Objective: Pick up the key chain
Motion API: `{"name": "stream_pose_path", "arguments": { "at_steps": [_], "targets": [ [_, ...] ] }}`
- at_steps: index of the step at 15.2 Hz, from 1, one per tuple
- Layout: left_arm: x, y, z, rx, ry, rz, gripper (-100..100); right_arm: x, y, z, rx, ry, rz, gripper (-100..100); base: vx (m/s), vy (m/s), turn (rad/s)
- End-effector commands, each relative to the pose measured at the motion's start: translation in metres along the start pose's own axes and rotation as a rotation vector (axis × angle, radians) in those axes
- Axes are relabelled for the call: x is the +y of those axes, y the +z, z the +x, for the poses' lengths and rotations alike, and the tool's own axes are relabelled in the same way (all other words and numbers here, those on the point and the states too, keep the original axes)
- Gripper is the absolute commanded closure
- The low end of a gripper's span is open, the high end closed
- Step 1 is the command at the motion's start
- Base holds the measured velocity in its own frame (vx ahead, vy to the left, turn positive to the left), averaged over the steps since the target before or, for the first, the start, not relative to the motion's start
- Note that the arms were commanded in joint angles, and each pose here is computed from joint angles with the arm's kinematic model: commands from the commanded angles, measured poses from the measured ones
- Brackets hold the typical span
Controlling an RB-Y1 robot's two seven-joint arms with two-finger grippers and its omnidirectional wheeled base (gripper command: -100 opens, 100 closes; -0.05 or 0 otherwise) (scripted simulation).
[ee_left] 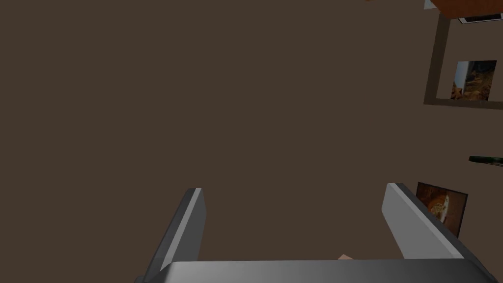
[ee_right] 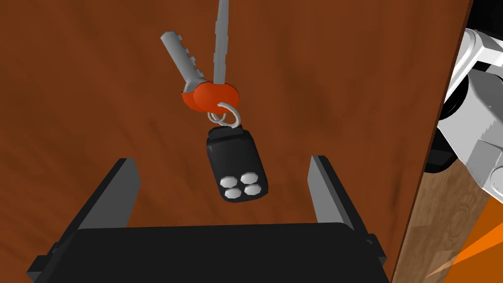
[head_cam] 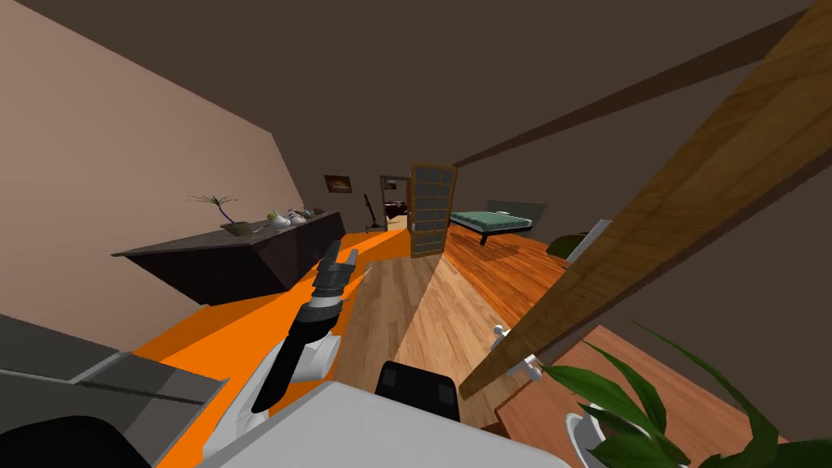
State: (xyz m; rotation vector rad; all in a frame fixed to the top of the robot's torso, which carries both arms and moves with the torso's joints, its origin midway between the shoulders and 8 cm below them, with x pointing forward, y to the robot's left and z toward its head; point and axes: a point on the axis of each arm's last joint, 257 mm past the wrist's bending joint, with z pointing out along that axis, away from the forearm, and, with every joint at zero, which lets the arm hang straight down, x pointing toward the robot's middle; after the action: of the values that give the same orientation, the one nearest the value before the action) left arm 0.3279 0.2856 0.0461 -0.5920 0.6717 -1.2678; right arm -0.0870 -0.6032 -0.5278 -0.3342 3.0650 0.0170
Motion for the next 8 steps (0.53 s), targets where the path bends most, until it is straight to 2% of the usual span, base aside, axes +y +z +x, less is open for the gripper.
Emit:
{"name": "stream_pose_path", "arguments": {
  "at_steps": [1,2,3,4,6,7,8],
  "targets": [
    [0.000,0.000,0.000,0.000,0.000,0.000,0,0.011,0.003,0.008,-0.007,0.035,-0.002,-100,-0.094,-0.013,0.328],
    [0.000,0.000,0.000,0.000,0.000,0.000,0,0.009,0.002,0.006,-0.013,0.038,0.001,-100,-0.071,-0.014,0.104],
    [0.000,0.000,0.000,0.000,0.000,0.000,0,0.027,0.008,0.022,-0.001,0.068,-0.015,-100,-0.070,-0.011,0.305],
    [0.000,0.000,0.000,0.000,0.000,0.000,0,0.024,0.007,0.020,-0.010,0.078,-0.005,-100,-0.073,-0.016,0.298],
    [0.000,0.000,0.000,0.000,0.000,0.000,0,0.021,0.006,0.018,-0.017,0.082,0.000,-100,-0.039,-0.006,0.039],
    [0.000,0.000,0.000,0.000,0.000,0.000,0,0.038,0.010,0.034,-0.008,0.119,-0.009,-100,-0.043,0.002,0.253],
    [0.000,0.000,0.000,0.000,0.000,0.000,0,0.033,0.009,0.030,-0.020,0.127,0.001,-100,-0.059,-0.002,0.328]
  ]
}}
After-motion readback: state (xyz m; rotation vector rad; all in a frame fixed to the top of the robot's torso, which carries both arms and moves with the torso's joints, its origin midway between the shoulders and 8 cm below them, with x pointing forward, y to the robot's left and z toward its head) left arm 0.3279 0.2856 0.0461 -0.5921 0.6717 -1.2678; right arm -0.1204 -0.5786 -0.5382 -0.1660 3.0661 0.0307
